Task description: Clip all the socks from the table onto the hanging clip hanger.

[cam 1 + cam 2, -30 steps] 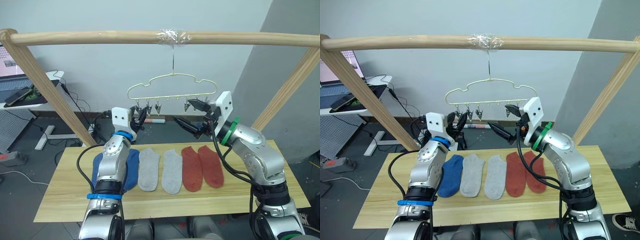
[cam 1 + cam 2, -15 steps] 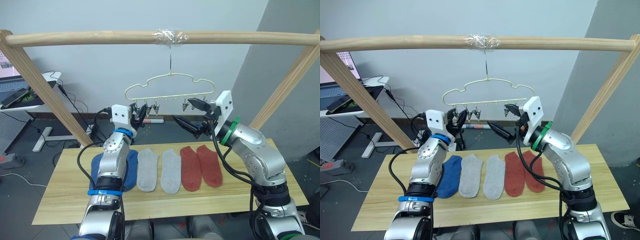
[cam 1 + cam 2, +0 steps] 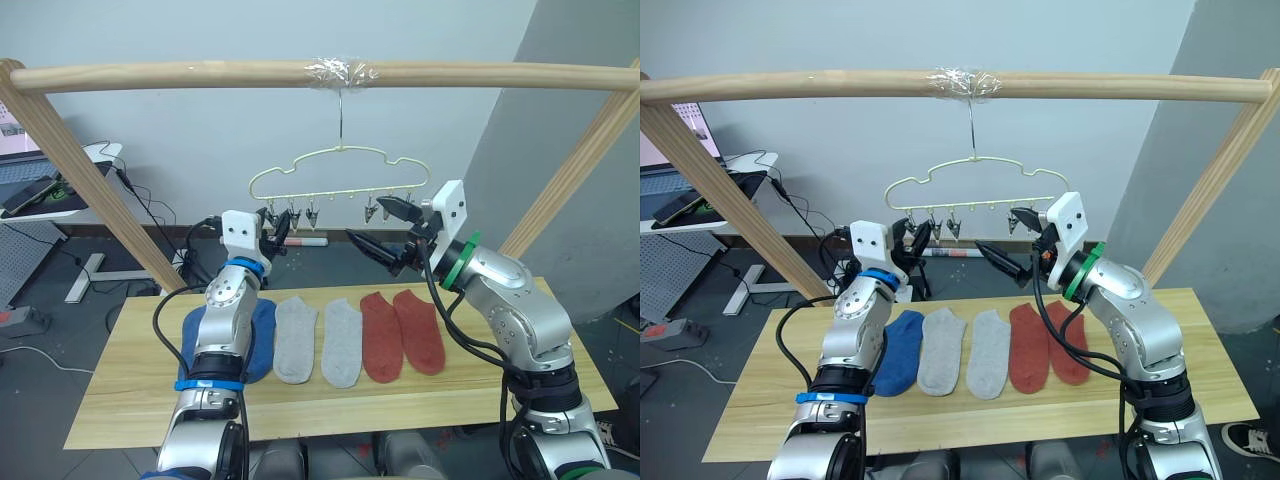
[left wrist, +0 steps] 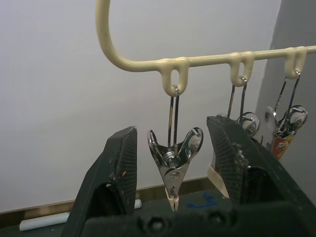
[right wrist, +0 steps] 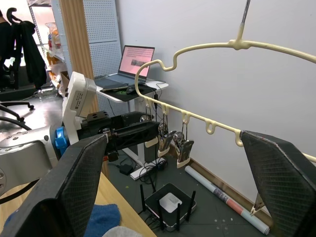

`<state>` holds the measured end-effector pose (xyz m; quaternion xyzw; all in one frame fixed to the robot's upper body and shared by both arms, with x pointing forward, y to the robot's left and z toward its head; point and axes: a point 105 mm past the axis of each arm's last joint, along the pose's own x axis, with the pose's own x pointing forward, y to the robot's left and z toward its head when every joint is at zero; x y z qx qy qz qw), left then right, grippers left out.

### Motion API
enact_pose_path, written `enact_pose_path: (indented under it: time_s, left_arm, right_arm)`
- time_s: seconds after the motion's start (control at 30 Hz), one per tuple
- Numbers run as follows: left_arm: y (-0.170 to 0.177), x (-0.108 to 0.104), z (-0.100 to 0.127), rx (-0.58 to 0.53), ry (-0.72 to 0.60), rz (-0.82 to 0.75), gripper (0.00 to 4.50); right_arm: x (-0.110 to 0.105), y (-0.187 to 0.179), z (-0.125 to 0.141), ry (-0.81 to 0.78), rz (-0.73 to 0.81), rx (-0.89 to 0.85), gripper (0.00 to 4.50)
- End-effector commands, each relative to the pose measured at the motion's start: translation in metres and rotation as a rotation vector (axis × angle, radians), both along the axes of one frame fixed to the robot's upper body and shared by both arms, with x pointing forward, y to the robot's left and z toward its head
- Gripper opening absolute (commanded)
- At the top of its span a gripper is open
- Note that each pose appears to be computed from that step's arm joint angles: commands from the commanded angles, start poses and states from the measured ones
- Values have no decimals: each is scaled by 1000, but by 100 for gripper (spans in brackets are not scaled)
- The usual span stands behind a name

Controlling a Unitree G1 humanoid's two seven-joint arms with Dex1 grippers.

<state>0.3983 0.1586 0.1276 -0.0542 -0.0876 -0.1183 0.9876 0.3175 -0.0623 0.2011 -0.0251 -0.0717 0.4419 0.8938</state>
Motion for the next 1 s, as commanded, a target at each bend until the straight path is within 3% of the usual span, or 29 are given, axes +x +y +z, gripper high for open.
enact_pose_path:
  time_s: [0.03, 0.63, 0.73, 0.9, 1.0]
  left_arm:
    - [4, 2, 18, 13, -65, 14, 246]
    - [2, 1, 21, 7, -84, 4, 246]
    - [1, 1, 24, 2, -98, -11, 189]
    - [2, 1, 27, 14, -113, -9, 51]
    - [2, 1, 29, 15, -119, -3, 1]
  right_arm:
    - [-3, 1, 18, -65, 10, 14, 450]
    - [-1, 0, 18, -59, 8, 16, 450]
    - [-1, 0, 17, -56, 6, 16, 450]
    - [0, -1, 14, -46, -3, 14, 450]
    - [0, -3, 6, -31, -11, -6, 450]
